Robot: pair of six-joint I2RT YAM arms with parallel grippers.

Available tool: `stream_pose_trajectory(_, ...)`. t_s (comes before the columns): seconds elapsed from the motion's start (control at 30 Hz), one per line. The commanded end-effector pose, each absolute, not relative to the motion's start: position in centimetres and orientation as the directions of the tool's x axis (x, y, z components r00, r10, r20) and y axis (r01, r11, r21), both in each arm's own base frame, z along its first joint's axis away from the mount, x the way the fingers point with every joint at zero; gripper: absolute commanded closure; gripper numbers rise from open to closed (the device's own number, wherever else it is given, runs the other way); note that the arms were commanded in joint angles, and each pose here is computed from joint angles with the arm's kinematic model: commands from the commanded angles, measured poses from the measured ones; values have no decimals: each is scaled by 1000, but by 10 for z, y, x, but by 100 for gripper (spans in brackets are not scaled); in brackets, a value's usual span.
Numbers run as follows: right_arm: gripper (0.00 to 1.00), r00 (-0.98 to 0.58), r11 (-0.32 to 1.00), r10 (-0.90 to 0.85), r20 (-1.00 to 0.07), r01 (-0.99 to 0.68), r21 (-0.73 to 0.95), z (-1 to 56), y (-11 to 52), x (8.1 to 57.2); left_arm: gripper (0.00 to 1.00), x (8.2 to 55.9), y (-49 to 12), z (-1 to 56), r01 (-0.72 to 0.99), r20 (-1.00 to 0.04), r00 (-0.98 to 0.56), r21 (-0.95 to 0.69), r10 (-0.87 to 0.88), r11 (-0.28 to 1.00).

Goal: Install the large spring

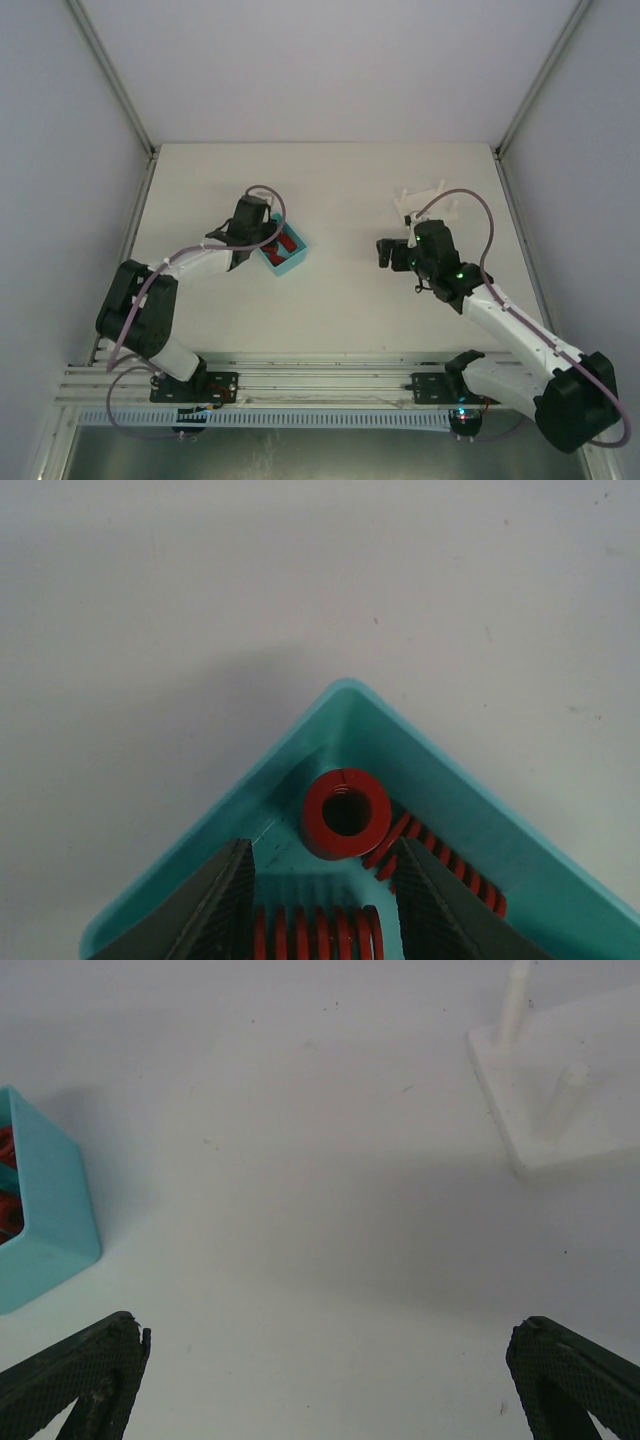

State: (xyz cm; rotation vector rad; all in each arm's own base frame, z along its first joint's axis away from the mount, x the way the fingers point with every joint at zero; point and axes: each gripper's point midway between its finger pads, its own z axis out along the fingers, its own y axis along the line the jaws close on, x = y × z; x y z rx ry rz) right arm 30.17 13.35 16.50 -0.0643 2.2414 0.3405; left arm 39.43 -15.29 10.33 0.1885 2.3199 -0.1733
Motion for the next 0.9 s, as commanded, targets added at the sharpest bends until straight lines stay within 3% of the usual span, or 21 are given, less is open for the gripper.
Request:
stream_pose_trajectory(0.0,1,-615,970,58,-786,-153,191,167,133,308,57,402,-156,103,203,-724,-680,-36,114,979)
stream_pose_trajectory(0.4,1,-613,973,53,-788,-147,180,166,132,308,51,409,-168,89,239,-709,-692,-52,133,970)
stream_pose_trajectory(0.87,1,-615,972,55,-787,-149,184,166,133,307,52,418,-172,71,230,-694,-708,-50,131,972)
